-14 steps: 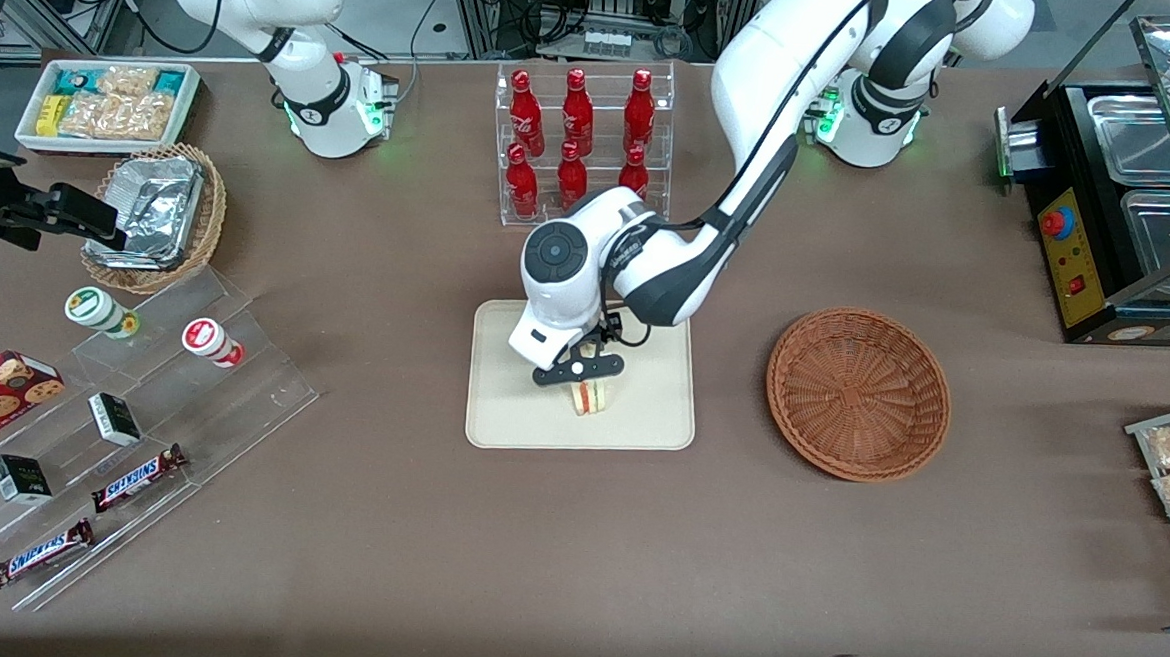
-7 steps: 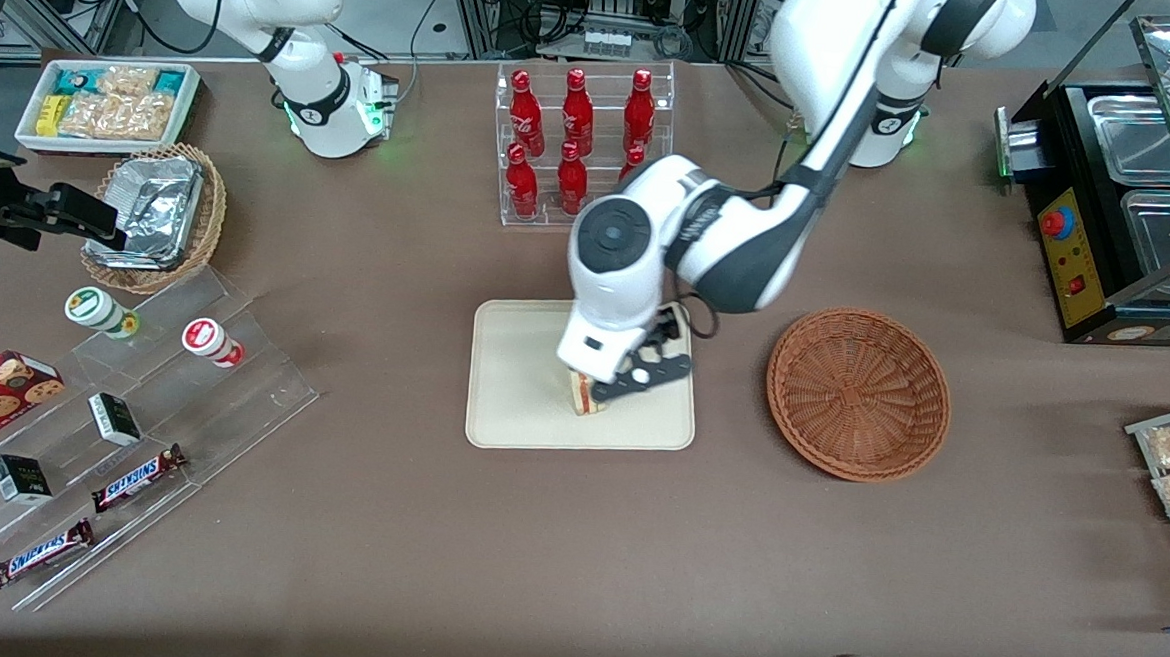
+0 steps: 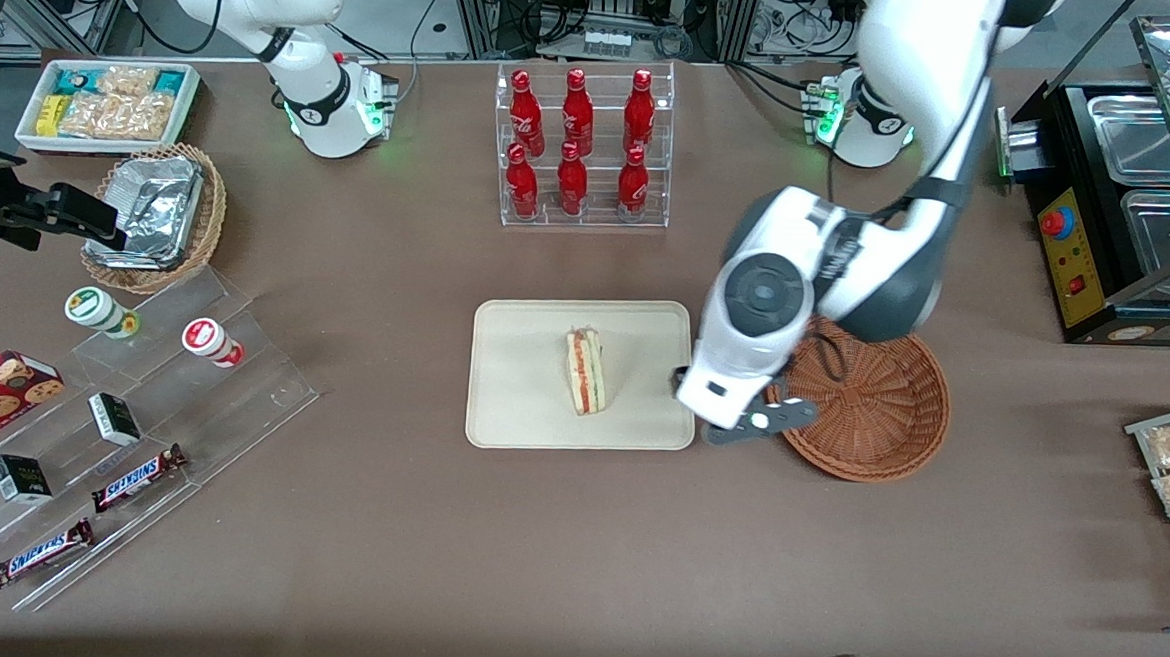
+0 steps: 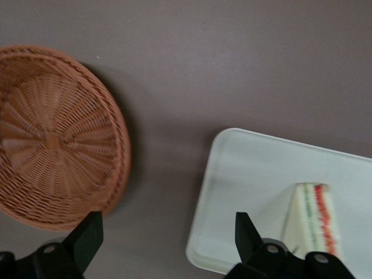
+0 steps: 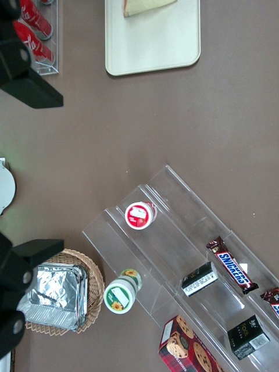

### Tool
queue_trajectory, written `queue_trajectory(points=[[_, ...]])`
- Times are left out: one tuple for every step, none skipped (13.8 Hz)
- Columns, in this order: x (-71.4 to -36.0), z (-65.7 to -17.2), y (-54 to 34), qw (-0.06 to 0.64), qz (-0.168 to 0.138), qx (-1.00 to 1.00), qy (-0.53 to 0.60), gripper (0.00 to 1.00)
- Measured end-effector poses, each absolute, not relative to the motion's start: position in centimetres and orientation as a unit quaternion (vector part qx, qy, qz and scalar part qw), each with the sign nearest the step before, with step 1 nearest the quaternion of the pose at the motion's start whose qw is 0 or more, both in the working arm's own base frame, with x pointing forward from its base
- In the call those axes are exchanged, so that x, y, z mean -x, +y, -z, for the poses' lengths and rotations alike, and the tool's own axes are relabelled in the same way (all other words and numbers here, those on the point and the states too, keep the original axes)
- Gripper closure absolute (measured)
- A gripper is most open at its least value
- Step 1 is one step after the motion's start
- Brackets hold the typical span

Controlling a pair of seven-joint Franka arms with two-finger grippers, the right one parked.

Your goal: Place sandwich from basket to tray

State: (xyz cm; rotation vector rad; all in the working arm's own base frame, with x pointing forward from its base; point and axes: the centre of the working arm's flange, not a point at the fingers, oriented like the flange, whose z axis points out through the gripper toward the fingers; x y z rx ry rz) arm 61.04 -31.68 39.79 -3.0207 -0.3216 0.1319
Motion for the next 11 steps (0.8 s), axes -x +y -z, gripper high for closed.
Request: queue_trajectory(points=[[-61.4,-40.3,-29.2,0.049,-0.047,0.994,-0.091,0.00],[-61.6,-40.8,-26.5,0.048,-0.052,0.995,-0.076,0.00],[-61.6,-41.4,-23.9,0.045,-0.056,0.996,-0.060,0.00],[-61.4,-42.2,-21.3,0.042,-0.059,0.997,-0.040,0.00],[-61.1,-43.3,-18.6,0.037,-0.059,0.997,-0.016,0.00],[-60.6,-44.5,-16.3,0.033,-0.057,0.998,0.007,0.00],[-59.8,-45.8,-14.2,0.029,-0.055,0.998,0.023,0.00],[-58.8,-47.1,-12.2,0.026,-0.057,0.997,0.033,0.00],[-57.9,-48.6,-10.4,0.024,-0.062,0.997,0.037,0.00],[-57.0,-50.3,-8.9,0.020,-0.062,0.997,0.038,0.00],[-56.2,-51.9,-7.7,0.018,-0.061,0.997,0.042,0.00]])
